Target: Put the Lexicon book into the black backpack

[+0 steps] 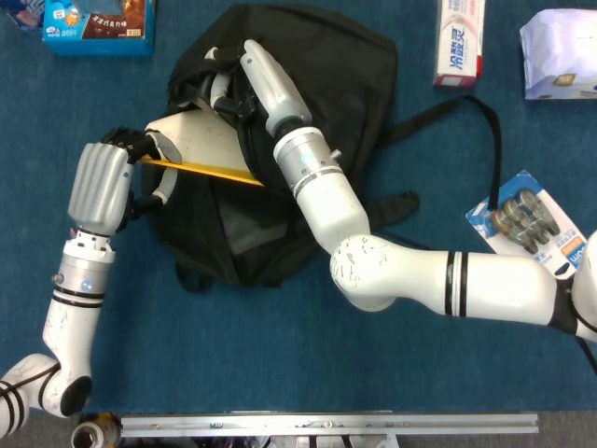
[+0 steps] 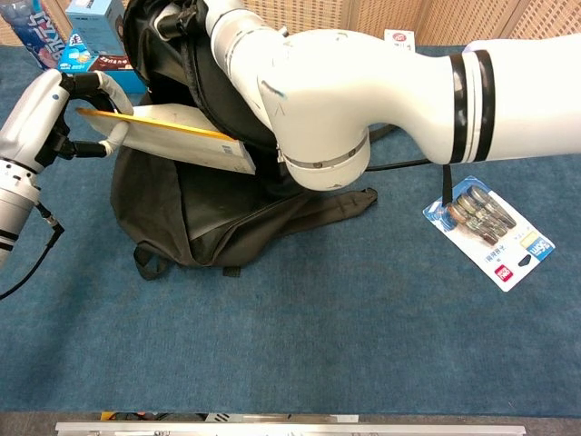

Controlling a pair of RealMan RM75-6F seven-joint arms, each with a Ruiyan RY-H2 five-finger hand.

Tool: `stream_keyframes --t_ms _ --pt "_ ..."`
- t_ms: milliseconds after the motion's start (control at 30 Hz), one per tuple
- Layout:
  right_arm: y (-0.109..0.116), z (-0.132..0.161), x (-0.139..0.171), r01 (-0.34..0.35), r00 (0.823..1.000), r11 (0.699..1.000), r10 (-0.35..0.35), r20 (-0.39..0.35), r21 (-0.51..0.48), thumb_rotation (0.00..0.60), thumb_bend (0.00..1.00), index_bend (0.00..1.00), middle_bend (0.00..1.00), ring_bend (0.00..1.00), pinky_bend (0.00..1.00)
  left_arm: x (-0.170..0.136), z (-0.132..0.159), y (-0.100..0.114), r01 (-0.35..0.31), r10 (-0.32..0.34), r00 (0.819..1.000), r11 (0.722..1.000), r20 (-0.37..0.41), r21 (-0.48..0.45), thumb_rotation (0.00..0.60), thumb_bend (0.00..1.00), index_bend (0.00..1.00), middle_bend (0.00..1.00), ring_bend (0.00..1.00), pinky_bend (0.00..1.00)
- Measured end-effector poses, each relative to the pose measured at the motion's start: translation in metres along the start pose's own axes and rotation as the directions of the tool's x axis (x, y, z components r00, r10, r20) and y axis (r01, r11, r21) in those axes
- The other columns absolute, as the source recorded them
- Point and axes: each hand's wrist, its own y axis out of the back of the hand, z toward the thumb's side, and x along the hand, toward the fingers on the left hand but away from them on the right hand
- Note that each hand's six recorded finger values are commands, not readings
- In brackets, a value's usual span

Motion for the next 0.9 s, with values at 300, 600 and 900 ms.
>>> stream_keyframes --t_ms 300,600,900 --pt "-0.001 -0.001 -0.002 0.003 1.000 1.000 -0.003 0.011 -0.004 0.600 0.86 0.73 0.61 0.64 0.92 -0.006 0.016 -0.012 0.012 -0.012 1.000 0.999 -0.003 0.036 0.600 0.40 0.69 0.58 0.52 0.41" --pt "-0.003 -0.002 -0.002 0.006 1.000 1.000 -0.006 0.014 -0.008 0.600 0.86 0.73 0.61 0.64 0.92 -0.007 0.029 -0.039 0.085 -0.085 0.996 0.993 -0.006 0.082 0.600 0.40 0.68 0.58 0.51 0.42" --pt "-0.001 -0.003 -0.001 0.001 1.000 1.000 -0.001 0.017 -0.008 0.600 0.86 0.73 0.61 0.64 0.92 -0.008 0.028 -0.047 0.091 -0.087 0.996 0.986 -0.031 0.142 0.600 0.35 0.18 0.14 0.13 0.35"
